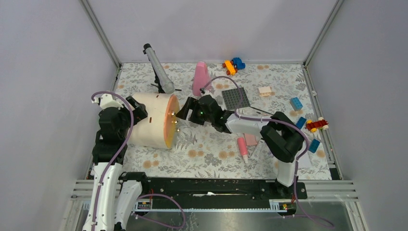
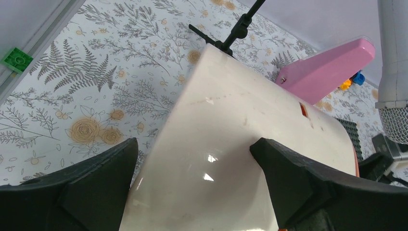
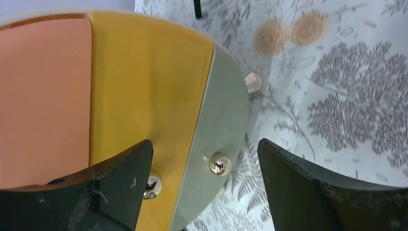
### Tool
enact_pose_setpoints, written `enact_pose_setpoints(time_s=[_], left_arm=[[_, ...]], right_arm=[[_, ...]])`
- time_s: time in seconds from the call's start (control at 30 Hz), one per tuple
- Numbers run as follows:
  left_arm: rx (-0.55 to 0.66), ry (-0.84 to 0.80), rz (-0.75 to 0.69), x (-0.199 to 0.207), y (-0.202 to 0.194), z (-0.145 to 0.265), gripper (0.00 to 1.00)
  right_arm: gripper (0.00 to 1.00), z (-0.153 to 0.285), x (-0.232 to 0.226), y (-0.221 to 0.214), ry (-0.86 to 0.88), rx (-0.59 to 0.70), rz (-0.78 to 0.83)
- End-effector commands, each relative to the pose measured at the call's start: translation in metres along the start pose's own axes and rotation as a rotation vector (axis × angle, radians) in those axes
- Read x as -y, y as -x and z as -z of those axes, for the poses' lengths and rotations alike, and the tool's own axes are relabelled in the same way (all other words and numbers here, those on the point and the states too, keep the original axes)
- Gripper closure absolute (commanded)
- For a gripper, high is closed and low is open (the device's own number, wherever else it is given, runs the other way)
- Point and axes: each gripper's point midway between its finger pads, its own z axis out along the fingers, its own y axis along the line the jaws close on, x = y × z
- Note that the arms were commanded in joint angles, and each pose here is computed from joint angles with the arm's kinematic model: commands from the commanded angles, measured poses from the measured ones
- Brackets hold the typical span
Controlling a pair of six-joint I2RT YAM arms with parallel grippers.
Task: Organize the makeup
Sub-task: Move the storage box to the center of the board.
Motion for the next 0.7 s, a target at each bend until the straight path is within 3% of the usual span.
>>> enact_pose_setpoints(time_s=[0.0,0.3,0.67], left_arm=[[-0.094,-0.041,-0.019,0.006,-0.027,0.000,0.01],[-0.105,-0.055,-0.030,0.010,-0.030,0.000,0.01],[-0.127,-0.095,-0.038,0.017,-0.034,-0.003,0.01]], right_arm=[[0.12,-0.019,-0.035,0.027,0.039,0.063,-0.002],[0.12,-0.045,-0.037,0.035,0.036,0.036,0.016],[0.14,-0.009,0.048,0.014,-0.055,0.011,-0.067]])
